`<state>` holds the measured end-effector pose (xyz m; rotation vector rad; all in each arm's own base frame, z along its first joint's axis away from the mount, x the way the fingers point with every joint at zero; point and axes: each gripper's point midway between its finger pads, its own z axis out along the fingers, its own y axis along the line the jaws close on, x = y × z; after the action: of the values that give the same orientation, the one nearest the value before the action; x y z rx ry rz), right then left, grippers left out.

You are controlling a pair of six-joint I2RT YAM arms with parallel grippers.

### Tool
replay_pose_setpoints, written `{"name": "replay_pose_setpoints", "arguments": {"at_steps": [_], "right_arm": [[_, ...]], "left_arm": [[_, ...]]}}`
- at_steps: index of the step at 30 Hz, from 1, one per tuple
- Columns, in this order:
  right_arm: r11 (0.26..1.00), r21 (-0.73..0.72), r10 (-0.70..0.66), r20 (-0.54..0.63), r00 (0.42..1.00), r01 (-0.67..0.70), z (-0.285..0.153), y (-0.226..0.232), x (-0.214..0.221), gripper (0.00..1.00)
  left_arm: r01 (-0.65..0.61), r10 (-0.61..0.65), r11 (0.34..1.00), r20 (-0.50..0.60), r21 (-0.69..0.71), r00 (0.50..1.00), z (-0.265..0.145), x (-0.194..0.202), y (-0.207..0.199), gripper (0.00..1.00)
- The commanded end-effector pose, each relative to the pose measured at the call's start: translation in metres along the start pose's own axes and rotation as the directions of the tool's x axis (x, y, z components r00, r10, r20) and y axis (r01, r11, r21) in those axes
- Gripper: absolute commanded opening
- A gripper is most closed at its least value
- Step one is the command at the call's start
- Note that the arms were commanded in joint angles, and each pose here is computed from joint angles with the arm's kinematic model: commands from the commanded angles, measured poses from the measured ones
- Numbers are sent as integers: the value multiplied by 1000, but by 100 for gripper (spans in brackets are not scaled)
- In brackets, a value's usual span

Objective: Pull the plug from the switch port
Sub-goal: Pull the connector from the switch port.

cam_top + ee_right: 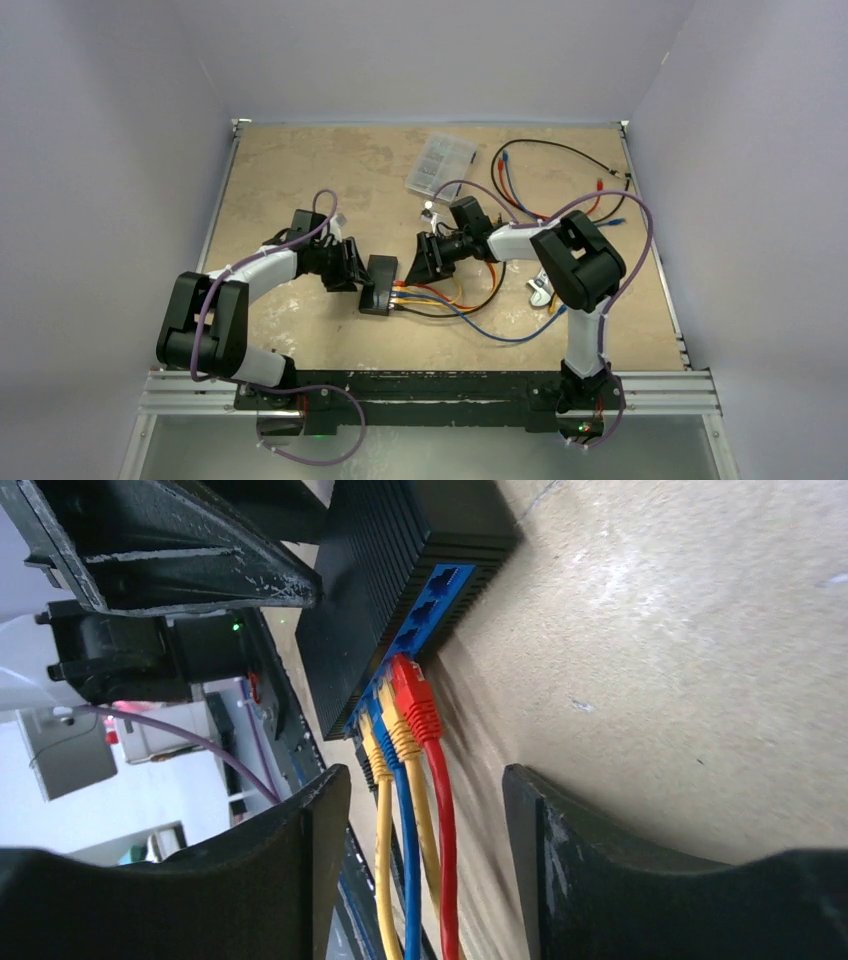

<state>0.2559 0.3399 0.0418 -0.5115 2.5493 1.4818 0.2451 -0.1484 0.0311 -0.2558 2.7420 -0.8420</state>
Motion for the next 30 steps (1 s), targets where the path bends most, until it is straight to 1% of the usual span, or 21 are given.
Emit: {"name": "replay_pose_setpoints", "arguments": {"at_steps": [1,8,16,24,30], "right_arm": [[996,-80,-29,22,999,31,10,19,-14,59],[997,-81,-7,8,1000,7,25,11,-9,53],[995,-97,2,5,1000,-2,34,9,-6,51],[997,-75,4,21,1000,-2,41,2,-11,48],[997,-79,4,16,1000,-3,45,0,-12,40]], "left_arm": [[3,-3,999,10,55,1000,3,-5,-7,47],[-4,4,998,3,65,1000,4,-5,-8,44],[-5,5,998,-2,70,1000,6,-4,-8,42],[-6,6,998,0,69,1000,5,-4,-8,41],[-7,7,998,2,70,1000,5,-5,-9,42]]}}
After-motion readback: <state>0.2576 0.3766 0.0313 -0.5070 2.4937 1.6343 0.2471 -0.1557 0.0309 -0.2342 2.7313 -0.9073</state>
